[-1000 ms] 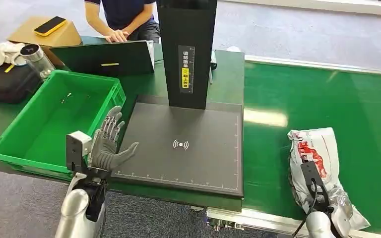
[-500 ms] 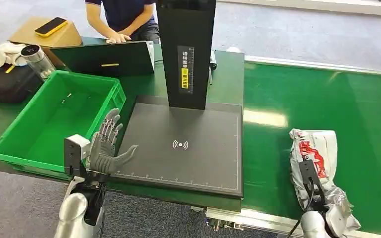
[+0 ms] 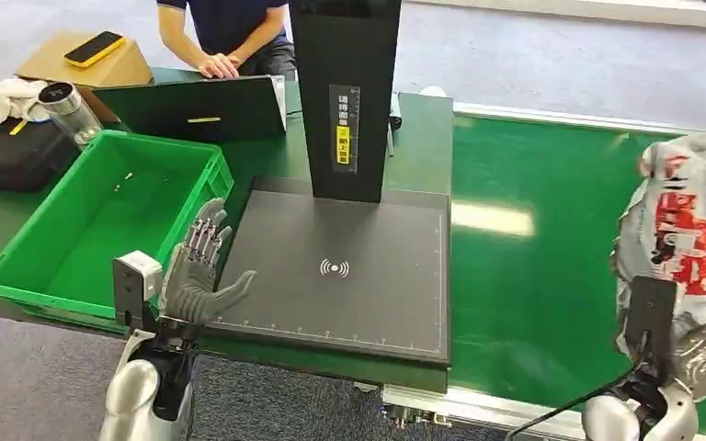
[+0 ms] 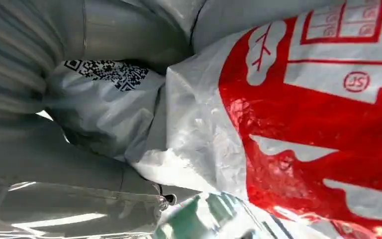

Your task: Moved the parcel from conveyor to table for the left to box.

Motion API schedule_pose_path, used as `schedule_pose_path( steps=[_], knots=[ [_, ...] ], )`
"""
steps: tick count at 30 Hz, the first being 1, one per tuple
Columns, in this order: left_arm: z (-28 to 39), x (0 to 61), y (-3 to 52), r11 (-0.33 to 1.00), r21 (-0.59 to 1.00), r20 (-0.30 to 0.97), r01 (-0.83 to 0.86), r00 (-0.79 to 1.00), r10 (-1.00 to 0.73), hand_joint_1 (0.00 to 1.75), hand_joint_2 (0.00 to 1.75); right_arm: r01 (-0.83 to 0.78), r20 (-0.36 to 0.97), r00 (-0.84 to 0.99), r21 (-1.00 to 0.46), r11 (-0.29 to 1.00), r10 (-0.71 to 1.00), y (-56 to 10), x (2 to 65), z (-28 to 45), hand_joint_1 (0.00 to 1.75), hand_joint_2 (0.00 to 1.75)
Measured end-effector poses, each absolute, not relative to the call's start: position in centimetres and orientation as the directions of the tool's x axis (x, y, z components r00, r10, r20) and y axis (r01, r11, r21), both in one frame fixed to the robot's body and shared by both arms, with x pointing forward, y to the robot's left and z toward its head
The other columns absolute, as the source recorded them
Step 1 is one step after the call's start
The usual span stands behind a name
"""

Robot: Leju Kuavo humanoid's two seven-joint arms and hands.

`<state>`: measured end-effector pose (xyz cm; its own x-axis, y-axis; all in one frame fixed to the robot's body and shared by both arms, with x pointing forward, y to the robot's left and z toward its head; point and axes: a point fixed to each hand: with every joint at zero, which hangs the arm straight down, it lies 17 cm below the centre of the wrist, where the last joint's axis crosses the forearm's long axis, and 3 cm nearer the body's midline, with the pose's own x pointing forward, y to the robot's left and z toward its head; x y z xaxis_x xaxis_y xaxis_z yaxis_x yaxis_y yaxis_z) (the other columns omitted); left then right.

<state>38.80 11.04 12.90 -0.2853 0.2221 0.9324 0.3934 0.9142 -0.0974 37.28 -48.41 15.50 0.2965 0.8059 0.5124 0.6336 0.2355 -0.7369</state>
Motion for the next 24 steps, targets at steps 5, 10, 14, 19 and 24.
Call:
schedule_pose_path(
  steps=[5, 10, 14, 19, 24],
  knots=[
    [13.7, 39.4, 10.6, 0.910, -0.095, 0.921, 0.404, -0.310, 0.234, 0.00, 1.75, 0.550, 0.440, 0.158, -0.783, 0.291, 0.884, -43.8, 40.3, 16.7, 1.75, 1.75],
    [14.4, 40.0, 10.0, 0.899, -0.087, 0.915, 0.429, -0.322, 0.242, 0.00, 1.75, 0.385, 0.254, -0.012, -0.891, 0.239, 0.967, -36.8, 44.3, 16.6, 1.75, 1.75],
    [14.6, 40.3, 9.5, 0.889, -0.077, 0.911, 0.451, -0.330, 0.247, 0.00, 1.75, 0.268, 0.117, -0.165, -0.950, 0.159, 0.979, -31.6, 46.1, 15.4, 1.75, 1.75],
    [14.3, 40.5, 9.2, 0.882, -0.074, 0.912, 0.466, -0.325, 0.248, 0.00, 1.75, 0.211, -0.045, -0.301, -0.977, 0.021, 0.953, -27.8, 47.1, 13.8, 1.75, 1.75],
    [14.0, 40.5, 8.8, 0.874, -0.075, 0.912, 0.479, -0.322, 0.255, 0.00, 1.75, 0.167, -0.159, -0.445, -0.981, -0.093, 0.881, -24.7, 48.5, 12.3, 1.75, 1.75]
  ],
)
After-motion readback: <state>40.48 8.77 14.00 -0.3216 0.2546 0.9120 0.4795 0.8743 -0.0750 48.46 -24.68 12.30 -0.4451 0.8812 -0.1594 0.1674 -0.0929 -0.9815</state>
